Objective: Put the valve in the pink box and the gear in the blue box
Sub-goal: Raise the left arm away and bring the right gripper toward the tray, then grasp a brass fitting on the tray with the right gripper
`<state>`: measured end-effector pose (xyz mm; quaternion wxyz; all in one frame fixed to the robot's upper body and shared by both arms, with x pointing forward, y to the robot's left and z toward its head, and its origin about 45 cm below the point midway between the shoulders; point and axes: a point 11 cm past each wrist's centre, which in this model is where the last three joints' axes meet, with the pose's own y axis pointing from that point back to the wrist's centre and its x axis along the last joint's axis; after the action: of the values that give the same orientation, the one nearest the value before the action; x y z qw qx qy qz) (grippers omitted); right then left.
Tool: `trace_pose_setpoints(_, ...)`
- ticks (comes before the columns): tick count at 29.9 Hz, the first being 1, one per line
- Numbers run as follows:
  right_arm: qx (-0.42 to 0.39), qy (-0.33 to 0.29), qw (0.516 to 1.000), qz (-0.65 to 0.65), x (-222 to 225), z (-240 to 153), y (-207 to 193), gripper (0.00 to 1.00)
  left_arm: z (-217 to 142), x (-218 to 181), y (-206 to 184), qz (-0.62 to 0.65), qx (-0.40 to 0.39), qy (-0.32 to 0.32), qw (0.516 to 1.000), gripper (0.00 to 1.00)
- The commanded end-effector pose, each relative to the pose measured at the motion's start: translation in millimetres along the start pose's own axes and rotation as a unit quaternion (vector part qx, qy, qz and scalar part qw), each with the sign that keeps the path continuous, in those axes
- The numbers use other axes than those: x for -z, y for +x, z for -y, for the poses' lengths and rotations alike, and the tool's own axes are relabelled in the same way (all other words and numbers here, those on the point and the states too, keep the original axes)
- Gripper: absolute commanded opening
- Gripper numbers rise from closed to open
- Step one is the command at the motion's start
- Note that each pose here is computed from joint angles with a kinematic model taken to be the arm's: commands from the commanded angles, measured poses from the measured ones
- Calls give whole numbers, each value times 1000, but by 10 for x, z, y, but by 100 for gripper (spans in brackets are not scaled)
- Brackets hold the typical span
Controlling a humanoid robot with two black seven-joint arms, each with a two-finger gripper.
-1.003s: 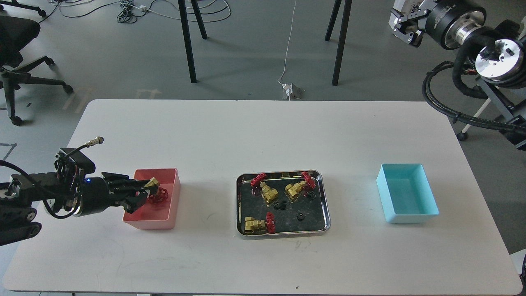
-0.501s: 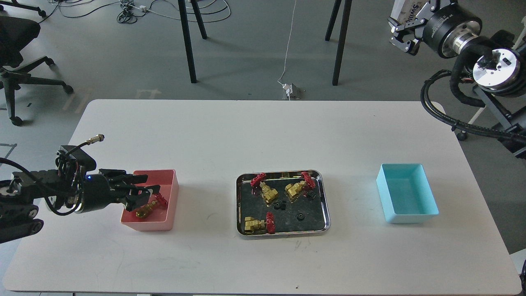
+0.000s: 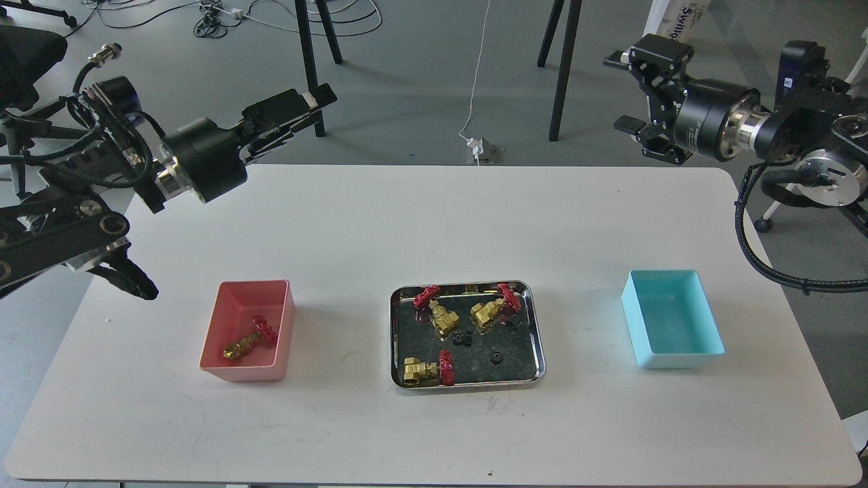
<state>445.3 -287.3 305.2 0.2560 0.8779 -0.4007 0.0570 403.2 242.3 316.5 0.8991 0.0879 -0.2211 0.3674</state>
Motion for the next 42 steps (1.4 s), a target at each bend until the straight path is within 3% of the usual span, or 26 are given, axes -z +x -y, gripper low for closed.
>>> trace_pose_setpoints(1,72,-57,992,-91,-229,-160,-235,100,377,-560,22,-216,2,-132,967,79)
trace_pose_setpoints(5,143,-127,950,-246,-442,-163,-583,100,578,-784,47,-331,39,-217,917,82)
trace_pose_setpoints(11,253,-199,852,-412,-671,-125,-1031,100,759,-456,-353,-393,42,-204,895,83)
trace_pose_setpoints(19,374,-201,756,-497,-778,128,-1795,100,863,-377,-680,-434,53,-205,876,87)
trace_pose_setpoints(23,375,-199,740,-521,-749,364,-1931,97,906,-419,-727,-442,56,-212,870,87)
trace_pose_setpoints(26,375,-202,728,-537,-767,549,-2025,82,904,-422,-715,-444,53,-215,868,87)
trace_pose_setpoints(31,382,-192,710,-560,-758,743,-2273,72,857,-336,-743,-454,45,-211,864,87)
trace_pose_setpoints(42,394,-193,702,-561,-896,819,-2478,64,816,-242,-793,-463,39,-204,862,87)
